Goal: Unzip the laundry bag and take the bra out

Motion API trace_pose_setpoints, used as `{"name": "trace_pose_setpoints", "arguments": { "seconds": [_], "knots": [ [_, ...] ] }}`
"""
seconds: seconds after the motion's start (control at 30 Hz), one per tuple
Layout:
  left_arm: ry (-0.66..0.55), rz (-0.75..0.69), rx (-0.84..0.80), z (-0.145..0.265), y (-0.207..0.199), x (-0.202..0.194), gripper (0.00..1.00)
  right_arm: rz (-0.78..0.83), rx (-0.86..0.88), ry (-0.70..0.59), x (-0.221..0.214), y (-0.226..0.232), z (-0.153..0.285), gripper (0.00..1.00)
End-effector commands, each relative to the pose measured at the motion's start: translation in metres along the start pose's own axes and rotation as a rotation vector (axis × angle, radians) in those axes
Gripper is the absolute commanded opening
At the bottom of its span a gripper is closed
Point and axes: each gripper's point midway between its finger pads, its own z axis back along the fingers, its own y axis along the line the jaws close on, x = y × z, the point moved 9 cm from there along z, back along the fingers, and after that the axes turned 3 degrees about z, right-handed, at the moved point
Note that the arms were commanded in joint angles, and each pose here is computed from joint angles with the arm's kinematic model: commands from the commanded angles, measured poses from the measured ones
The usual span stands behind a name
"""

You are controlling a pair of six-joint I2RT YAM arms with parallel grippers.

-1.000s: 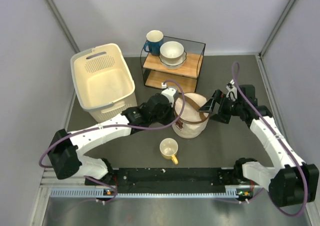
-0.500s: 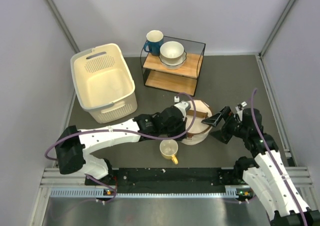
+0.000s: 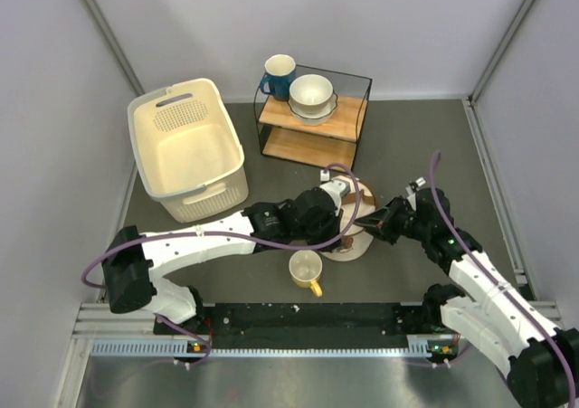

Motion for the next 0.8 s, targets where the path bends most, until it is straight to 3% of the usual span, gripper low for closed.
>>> {"name": "trace_pose_setpoints", "arguments": {
  "seconds": [0.0,0.4,0.5,0.77],
  "knots": [
    [-0.039,-0.02,0.032,0.02,0.0,0.009,0.0,0.077,0.037,-0.059,0.014,0.016,-0.009,0.0],
    [-0.133,0.014,0.151,0.054,0.068,0.035,0.0,0.266,0.032,0.06,0.034,0.017,-0.002,0.0],
    [-0.155,0.023,0.183,0.055,0.083,0.045,0.0,0.304,0.063,0.14,0.032,0.017,-0.003,0.0],
    [-0.163,-0.016,0.216,0.047,0.101,0.051,0.0,0.413,0.0,0.157,0.033,0.016,0.006,0.0]
  ]
}}
